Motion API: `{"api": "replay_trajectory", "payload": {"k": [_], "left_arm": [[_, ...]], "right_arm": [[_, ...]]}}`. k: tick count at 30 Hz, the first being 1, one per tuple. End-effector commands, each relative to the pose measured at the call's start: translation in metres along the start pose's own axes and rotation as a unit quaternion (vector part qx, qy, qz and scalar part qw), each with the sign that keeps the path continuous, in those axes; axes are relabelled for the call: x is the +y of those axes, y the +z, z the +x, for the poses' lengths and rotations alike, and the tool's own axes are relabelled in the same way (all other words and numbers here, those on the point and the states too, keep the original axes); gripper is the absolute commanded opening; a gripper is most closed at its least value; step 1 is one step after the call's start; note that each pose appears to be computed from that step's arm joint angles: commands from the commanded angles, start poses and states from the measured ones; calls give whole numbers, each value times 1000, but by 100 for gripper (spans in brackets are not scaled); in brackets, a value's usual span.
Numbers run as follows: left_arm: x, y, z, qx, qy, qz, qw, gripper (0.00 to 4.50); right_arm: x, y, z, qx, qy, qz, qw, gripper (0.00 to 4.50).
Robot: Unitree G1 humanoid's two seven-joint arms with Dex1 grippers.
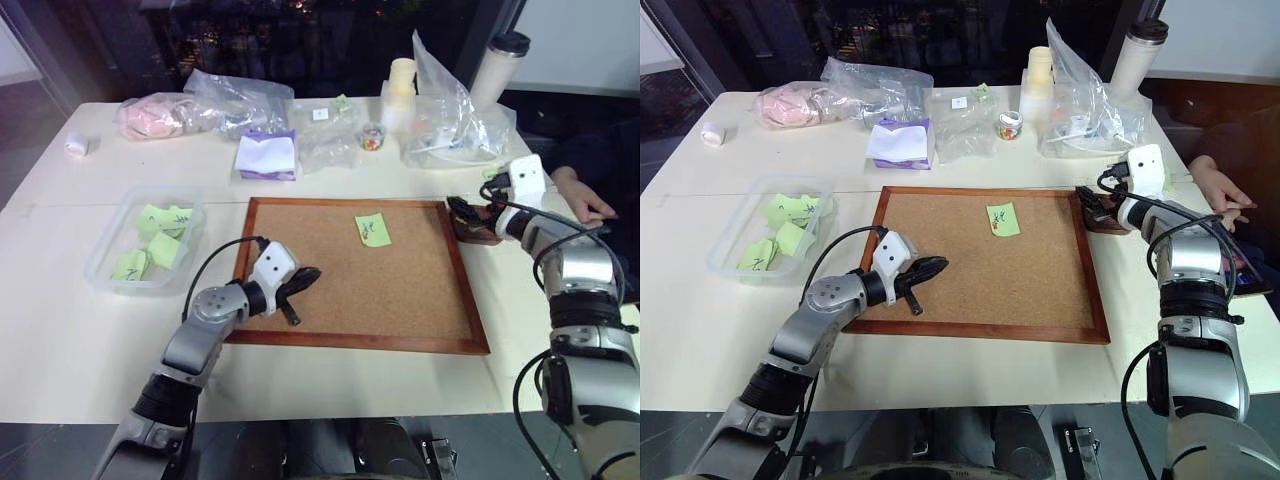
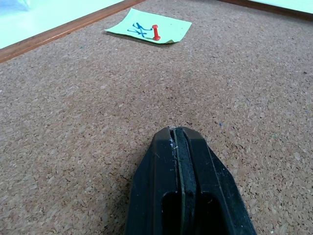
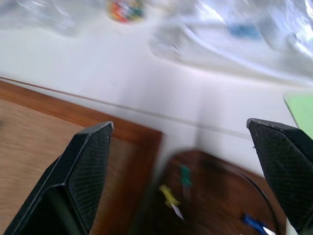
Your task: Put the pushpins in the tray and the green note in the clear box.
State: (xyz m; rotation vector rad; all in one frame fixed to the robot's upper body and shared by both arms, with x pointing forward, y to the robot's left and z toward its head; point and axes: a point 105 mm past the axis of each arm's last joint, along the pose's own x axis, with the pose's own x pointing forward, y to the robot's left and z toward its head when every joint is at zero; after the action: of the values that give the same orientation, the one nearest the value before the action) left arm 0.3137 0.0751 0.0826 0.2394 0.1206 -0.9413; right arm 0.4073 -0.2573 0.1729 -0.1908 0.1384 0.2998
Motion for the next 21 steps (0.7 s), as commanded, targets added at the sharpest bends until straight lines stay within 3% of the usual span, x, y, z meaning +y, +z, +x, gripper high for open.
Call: {"api": "replay_trajectory", "payload": {"k": [1, 4, 9, 14, 21], "left_arm": [[-4, -28, -9, 52, 1, -20, 998, 0], [-2, -25, -11, 44, 12, -20, 999, 0], [2, -20, -9, 36, 31, -20, 999, 0], [1, -18, -5, 30, 29, -19, 999, 0], [-9, -18, 2, 27, 7, -24, 999, 0]], "right_arm": [[48, 25, 1, -39, 84, -20, 995, 447], [89, 29, 3, -44, 148, -23, 988, 447], [131, 28, 5, -43, 218, -25, 975, 447], [149, 15, 5, -30, 244, -29, 969, 447], [150, -1, 5, -8, 235, -22, 972, 447]]}}
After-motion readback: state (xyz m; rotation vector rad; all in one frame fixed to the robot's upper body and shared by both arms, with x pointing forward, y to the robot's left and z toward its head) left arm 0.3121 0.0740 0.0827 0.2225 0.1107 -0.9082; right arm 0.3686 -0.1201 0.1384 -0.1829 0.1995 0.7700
